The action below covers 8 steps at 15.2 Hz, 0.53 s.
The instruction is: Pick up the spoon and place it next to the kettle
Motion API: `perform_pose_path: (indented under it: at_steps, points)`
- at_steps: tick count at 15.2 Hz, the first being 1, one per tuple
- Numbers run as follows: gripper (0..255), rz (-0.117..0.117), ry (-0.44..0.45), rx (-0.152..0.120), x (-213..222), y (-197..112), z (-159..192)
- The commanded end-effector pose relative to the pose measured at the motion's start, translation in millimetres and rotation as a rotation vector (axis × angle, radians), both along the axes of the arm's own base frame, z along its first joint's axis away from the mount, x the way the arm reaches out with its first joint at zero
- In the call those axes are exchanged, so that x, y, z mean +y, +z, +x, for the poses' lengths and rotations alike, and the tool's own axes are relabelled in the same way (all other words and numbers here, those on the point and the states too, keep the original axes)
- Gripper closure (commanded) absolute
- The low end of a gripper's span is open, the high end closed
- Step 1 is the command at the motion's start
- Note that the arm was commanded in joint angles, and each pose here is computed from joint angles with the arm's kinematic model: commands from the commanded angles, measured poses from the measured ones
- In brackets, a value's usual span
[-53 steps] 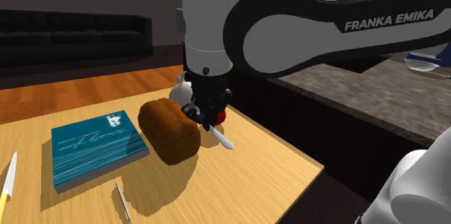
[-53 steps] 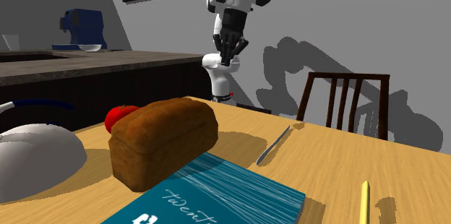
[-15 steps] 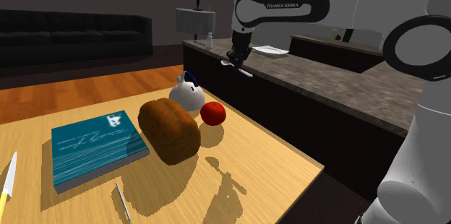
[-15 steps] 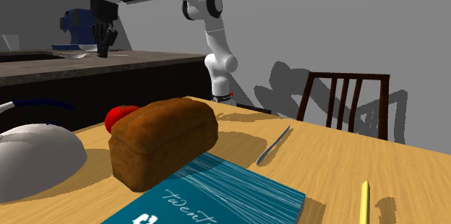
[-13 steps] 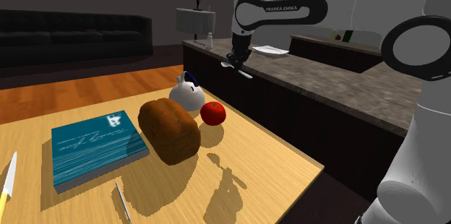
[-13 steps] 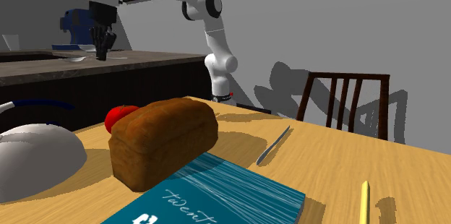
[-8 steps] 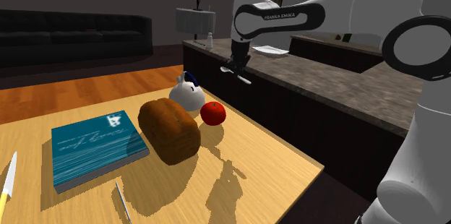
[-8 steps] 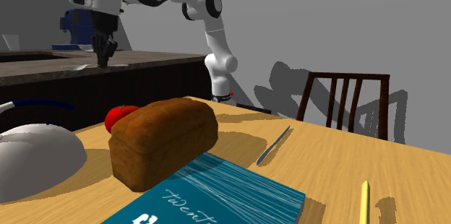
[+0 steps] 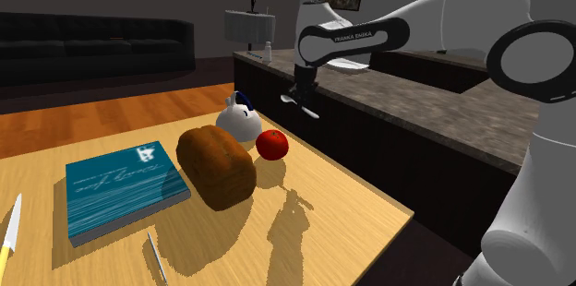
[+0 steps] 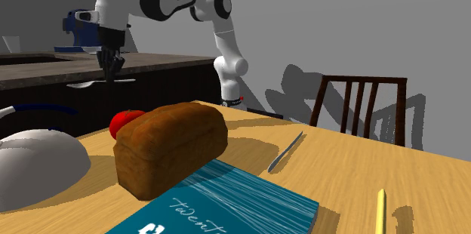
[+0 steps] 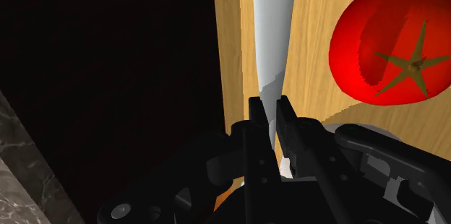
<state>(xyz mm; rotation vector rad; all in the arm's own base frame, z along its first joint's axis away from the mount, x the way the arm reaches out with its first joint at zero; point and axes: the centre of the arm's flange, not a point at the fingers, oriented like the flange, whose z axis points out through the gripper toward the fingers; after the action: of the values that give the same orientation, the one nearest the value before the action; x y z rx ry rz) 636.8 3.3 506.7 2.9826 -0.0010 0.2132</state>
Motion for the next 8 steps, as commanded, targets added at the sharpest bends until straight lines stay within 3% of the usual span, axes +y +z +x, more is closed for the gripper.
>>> perform_pose_path:
  at_steps: [1,8]
  points:
    - [255,0.000,0.000,0.000,0,-11,-1]
    - [255,0.000,0.000,0.000,0,-48,-1]
